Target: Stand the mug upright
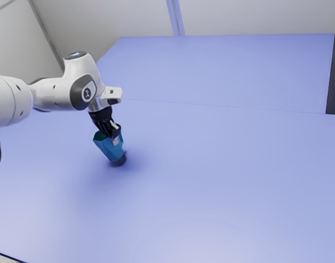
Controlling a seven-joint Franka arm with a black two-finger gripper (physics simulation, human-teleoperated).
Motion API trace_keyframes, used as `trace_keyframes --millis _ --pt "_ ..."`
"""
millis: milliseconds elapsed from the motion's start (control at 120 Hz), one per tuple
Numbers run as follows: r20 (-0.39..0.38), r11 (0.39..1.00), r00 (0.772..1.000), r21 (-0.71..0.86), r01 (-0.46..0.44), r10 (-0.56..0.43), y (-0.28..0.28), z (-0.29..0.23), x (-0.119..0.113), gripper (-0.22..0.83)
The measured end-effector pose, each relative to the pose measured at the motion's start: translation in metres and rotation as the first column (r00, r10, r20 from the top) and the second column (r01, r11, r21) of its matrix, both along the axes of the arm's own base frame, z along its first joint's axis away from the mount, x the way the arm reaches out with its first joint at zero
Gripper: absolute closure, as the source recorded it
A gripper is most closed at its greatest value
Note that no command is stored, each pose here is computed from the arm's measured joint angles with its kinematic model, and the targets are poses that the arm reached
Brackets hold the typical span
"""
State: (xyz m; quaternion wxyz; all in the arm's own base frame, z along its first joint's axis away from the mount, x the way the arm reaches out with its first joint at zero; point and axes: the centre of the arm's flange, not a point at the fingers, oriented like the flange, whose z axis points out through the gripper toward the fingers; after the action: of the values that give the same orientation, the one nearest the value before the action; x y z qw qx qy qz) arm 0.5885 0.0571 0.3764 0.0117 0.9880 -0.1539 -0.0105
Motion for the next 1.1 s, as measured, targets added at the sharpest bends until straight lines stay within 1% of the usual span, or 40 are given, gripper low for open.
trace_keyframes --millis 350,417,558,617,675,775,850,1100 --pt "-0.022 0.998 0.998 0.01 -0.058 0.059 -0.005 -0.023 0.005 0.77" --pt "-0.022 0.998 0.998 0.006 -0.067 0.067 -0.006 -0.023 0.005 0.67" --pt "-0.016 0.997 0.997 -0.003 -0.08 0.08 -0.009 -0.017 0.004 0.36" --pt "-0.008 0.997 0.997 -0.005 -0.082 0.082 -0.011 -0.008 0.003 0.28" --pt "0.002 0.996 0.996 -0.007 -0.084 0.084 -0.012 0.005 0.001 0.21" --pt "0.021 0.996 0.995 -0.014 -0.092 0.093 -0.01 0.037 -0.002 0.13" --pt "0.041 0.995 0.994 -0.017 -0.099 0.1 -0.008 0.067 0.001 0.09" --pt "0.094 0.995 0.991 -0.023 -0.093 0.094 -0.011 0.167 0.011 0.03"
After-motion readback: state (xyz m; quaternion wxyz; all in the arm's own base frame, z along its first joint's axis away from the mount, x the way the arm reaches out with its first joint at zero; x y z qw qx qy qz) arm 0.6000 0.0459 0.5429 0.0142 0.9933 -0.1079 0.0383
